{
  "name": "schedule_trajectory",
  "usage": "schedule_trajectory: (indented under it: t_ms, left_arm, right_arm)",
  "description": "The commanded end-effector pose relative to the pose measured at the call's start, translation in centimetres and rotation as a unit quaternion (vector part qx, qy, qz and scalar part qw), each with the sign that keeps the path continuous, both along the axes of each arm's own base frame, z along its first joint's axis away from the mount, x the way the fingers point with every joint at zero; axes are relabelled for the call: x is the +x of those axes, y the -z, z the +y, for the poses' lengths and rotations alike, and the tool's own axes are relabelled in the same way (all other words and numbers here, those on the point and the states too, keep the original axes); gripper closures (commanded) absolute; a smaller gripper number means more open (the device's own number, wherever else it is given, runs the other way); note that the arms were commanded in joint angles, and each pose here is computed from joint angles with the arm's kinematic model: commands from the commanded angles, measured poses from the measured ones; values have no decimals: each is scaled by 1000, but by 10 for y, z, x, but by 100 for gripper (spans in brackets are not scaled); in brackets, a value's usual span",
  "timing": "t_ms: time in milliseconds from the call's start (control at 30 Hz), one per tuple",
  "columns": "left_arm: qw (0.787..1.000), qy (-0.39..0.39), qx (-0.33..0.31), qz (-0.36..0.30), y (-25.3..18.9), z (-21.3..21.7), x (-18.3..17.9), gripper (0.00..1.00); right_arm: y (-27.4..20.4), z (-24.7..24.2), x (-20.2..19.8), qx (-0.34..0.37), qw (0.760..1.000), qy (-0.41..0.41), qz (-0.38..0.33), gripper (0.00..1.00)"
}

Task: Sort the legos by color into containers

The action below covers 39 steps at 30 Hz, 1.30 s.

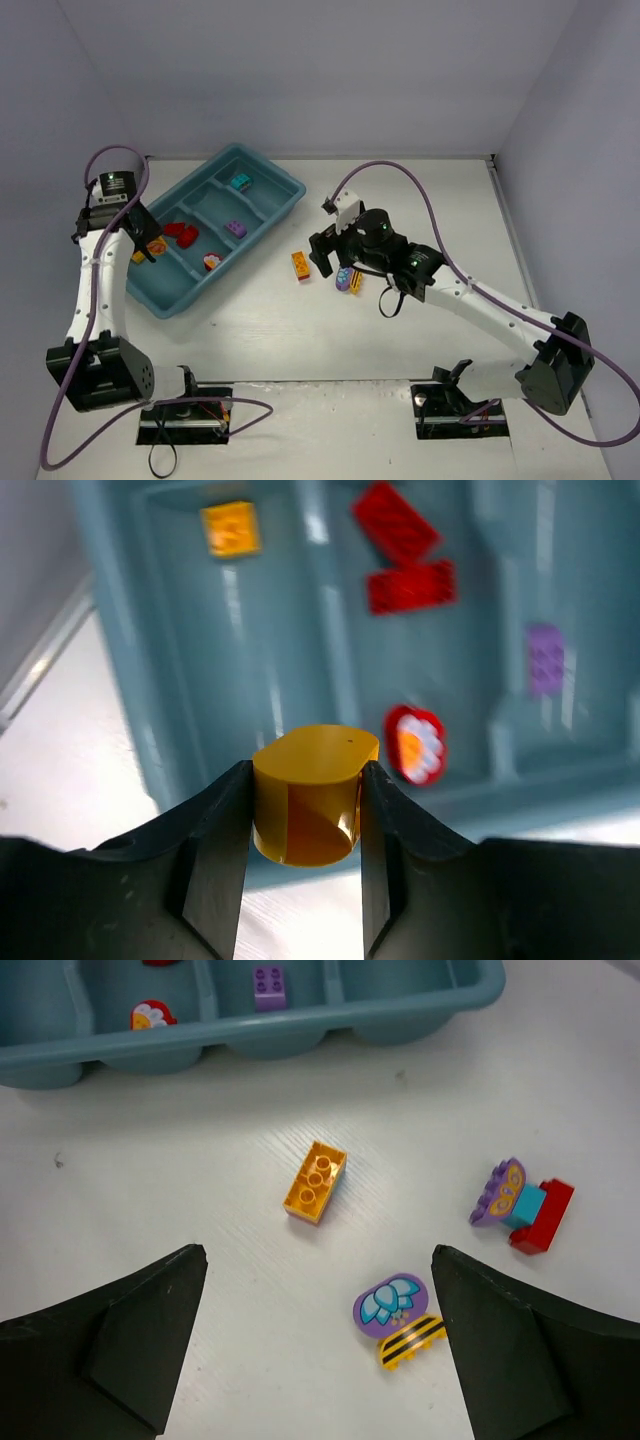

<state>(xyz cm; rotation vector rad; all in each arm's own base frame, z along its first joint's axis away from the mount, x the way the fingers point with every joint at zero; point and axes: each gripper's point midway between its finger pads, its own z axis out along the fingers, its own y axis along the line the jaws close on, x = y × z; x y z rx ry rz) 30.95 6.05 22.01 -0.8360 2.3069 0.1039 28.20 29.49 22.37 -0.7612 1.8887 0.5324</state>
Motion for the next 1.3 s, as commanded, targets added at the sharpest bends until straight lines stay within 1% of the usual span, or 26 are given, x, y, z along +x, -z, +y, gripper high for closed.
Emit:
schedule_trajectory:
  t_ms: [0, 33, 133, 233, 267, 333, 367, 433, 467, 500, 633, 733, 800, 833, 900, 933, 1000, 1033, 1267]
  left_arm:
    - [997, -71, 31, 12, 11, 38, 4, 73]
    - [995, -91, 28, 13, 15, 48, 6, 71]
    - [992, -115, 33, 34, 35, 63, 10, 66]
    - [991, -124, 34, 46, 50, 70, 16, 59]
    - [990, -125, 34, 46, 51, 71, 18, 54]
    - [990, -126, 30, 53, 54, 72, 19, 49]
    - [991, -122, 26, 52, 53, 70, 20, 42]
    - [991, -120, 28, 49, 52, 70, 20, 35]
    - [991, -121, 28, 47, 50, 70, 19, 30]
    - [992, -118, 24, 44, 49, 69, 20, 29]
    - [995, -96, -12, 21, 43, 51, 20, 27]
    - [997, -64, -51, -16, 31, 28, 18, 27]
    - [997, -37, -67, -32, 25, 10, 11, 27]
    - [996, -24, -77, -39, 22, 2, 8, 27]
    - [994, 5, -93, -49, 17, -17, -4, 27]
    - [994, 13, -94, -53, 14, -22, -9, 27]
    - [993, 30, -94, -61, 8, -33, -24, 27]
    - [992, 43, -93, -73, 2, -40, -30, 27]
    - [989, 87, -101, -69, -2, -63, -61, 27]
  right_arm:
    - [0, -9, 5, 21, 998, 55, 18, 9]
    - [4, -12, 6, 18, 997, 68, 22, 9]
    - [15, -13, 8, 15, 995, 87, 44, 13]
    - [26, -8, 11, 19, 992, 102, 69, 17]
    - [33, -5, 13, 16, 991, 106, 79, 18]
    - [36, 4, 14, 25, 990, 102, 96, 19]
    - [46, 8, 15, 17, 989, 104, 107, 19]
    - [49, 15, 18, 24, 986, 111, 120, 19]
    - [61, 18, 20, 14, 984, 118, 131, 19]
    - [65, 20, 22, 17, 982, 127, 140, 19]
    - [89, 24, 38, -1, 973, 172, 153, 21]
    - [99, 30, 49, -10, 970, 189, 156, 24]
    - [103, 34, 54, -13, 969, 194, 154, 24]
    - [114, 36, 54, -28, 966, 196, 163, 24]
    - [114, 40, 58, -35, 965, 200, 164, 24]
    - [125, 42, 59, -45, 964, 202, 169, 24]
    - [127, 47, 63, -49, 962, 205, 171, 24]
    - [137, 48, 64, -59, 960, 208, 177, 23]
    - [161, 54, 70, -80, 953, 223, 190, 24]
